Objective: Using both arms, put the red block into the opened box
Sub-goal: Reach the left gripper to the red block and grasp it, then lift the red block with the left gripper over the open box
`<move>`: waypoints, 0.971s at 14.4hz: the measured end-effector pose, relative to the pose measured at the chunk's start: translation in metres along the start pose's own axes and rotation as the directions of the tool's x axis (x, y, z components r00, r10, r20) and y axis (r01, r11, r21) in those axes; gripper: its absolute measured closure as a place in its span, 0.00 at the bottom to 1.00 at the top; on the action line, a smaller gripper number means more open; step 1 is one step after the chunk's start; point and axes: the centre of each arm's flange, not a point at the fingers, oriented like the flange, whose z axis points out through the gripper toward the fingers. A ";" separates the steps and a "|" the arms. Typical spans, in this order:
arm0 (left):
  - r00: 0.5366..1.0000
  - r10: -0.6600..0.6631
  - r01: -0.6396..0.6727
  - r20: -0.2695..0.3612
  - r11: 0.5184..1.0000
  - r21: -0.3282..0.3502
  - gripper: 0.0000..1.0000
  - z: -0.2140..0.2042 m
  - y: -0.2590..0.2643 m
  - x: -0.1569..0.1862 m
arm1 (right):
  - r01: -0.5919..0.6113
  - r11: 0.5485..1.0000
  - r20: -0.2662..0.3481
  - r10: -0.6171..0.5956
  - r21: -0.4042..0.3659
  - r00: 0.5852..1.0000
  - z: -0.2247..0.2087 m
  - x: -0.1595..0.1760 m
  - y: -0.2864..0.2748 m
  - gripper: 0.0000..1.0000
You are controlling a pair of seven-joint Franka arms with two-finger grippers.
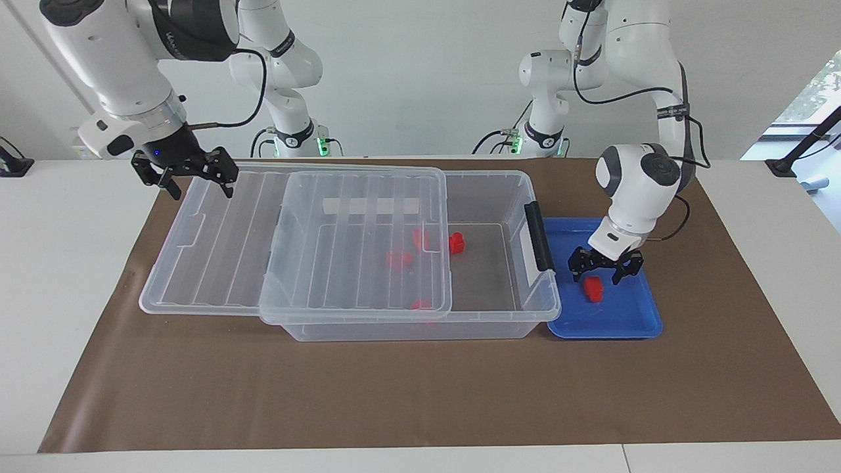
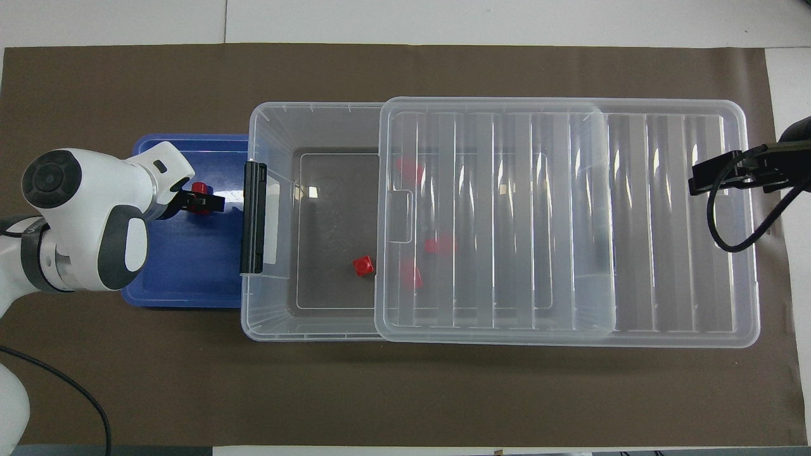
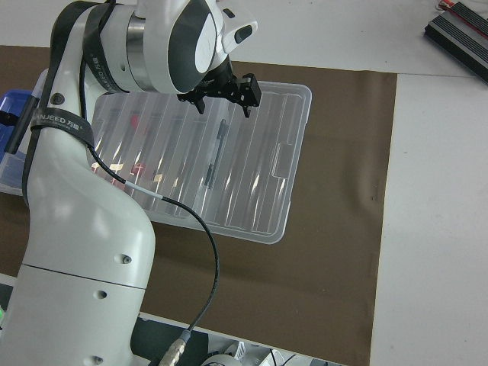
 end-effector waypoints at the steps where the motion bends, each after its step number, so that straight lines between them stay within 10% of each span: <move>1: 1.000 -0.006 0.006 0.007 1.000 -0.001 0.00 0.005 0.000 0.000 | -0.004 1.000 0.012 0.004 0.000 1.000 -0.001 -0.004 0.002 0.00; 7: 0.997 -0.075 0.075 -0.004 0.997 -0.001 0.66 0.004 0.001 0.002 | -0.023 1.000 0.038 0.023 0.002 0.999 0.011 -0.008 0.012 0.00; 14: 0.997 -0.075 0.075 0.023 0.997 0.002 0.66 -0.137 0.004 0.004 | -0.032 0.999 0.035 0.032 0.001 0.999 0.009 -0.010 0.018 0.00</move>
